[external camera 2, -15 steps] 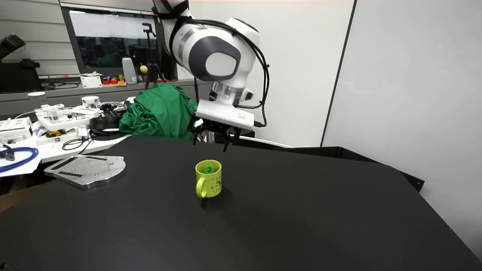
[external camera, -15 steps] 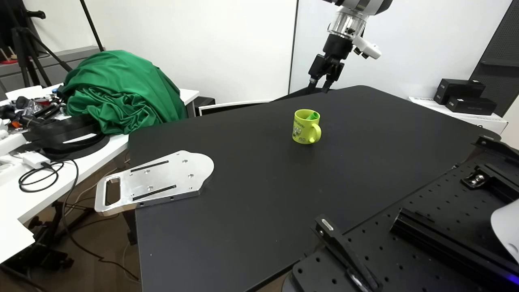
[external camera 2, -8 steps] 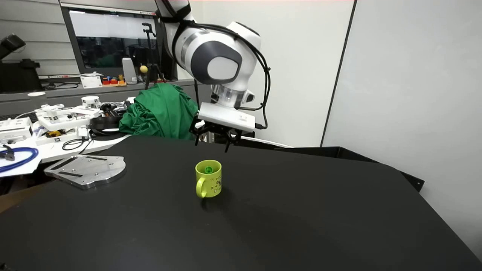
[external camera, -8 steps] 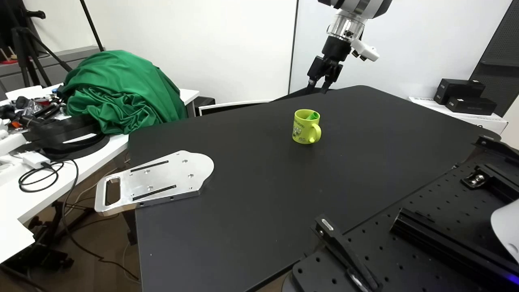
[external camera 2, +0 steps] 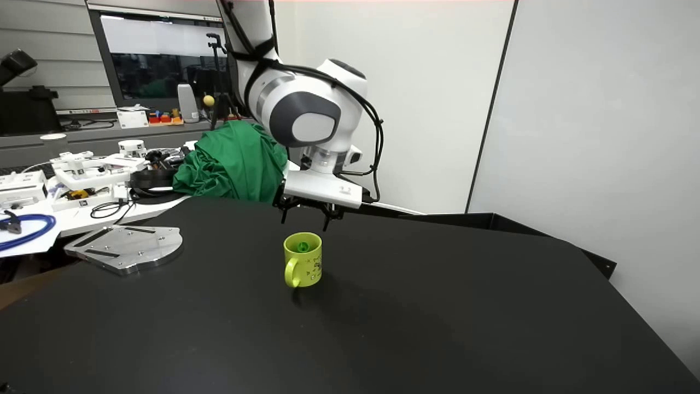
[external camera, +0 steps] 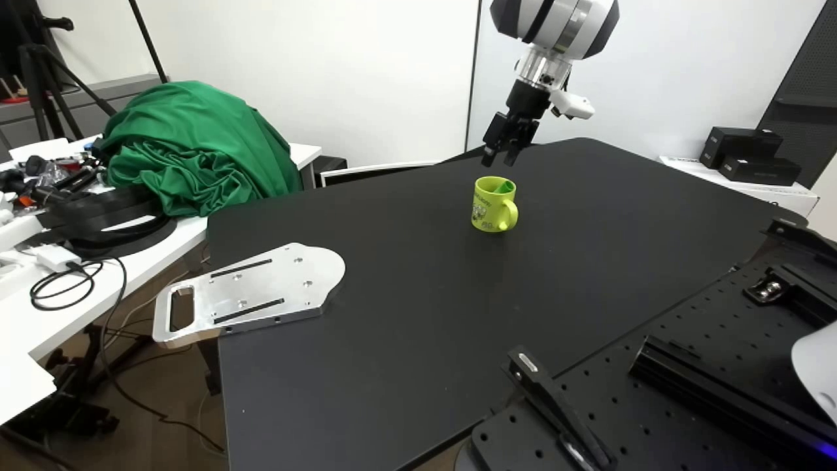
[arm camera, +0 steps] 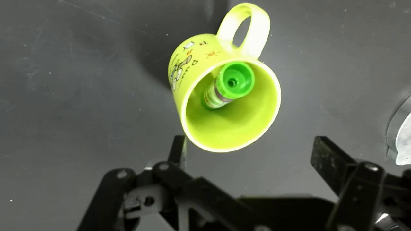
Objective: Remove and then put back the glue stick in the mug
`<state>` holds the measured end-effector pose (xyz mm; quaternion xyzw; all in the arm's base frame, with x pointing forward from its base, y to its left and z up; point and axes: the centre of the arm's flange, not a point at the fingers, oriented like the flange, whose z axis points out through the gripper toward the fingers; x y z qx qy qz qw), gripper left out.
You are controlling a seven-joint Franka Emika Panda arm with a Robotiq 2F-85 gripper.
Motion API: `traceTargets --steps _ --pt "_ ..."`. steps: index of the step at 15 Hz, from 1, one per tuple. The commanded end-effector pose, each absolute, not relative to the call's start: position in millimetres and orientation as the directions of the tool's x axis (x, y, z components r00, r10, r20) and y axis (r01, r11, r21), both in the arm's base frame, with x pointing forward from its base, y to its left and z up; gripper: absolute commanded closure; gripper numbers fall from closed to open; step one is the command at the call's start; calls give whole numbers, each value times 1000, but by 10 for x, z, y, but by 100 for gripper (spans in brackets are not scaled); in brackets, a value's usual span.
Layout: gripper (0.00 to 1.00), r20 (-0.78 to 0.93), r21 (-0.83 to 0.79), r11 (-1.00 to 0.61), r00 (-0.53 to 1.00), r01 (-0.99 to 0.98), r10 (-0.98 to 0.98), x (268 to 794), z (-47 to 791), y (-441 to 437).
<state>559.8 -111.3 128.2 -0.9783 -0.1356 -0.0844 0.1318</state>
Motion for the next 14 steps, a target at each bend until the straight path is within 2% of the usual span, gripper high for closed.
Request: traceTargets --steps 1,14 --pt "0 218 -235 -923 942 305 256 5681 1144 -1009" --pt "0 170 -254 -919 949 301 264 5621 985 -889"
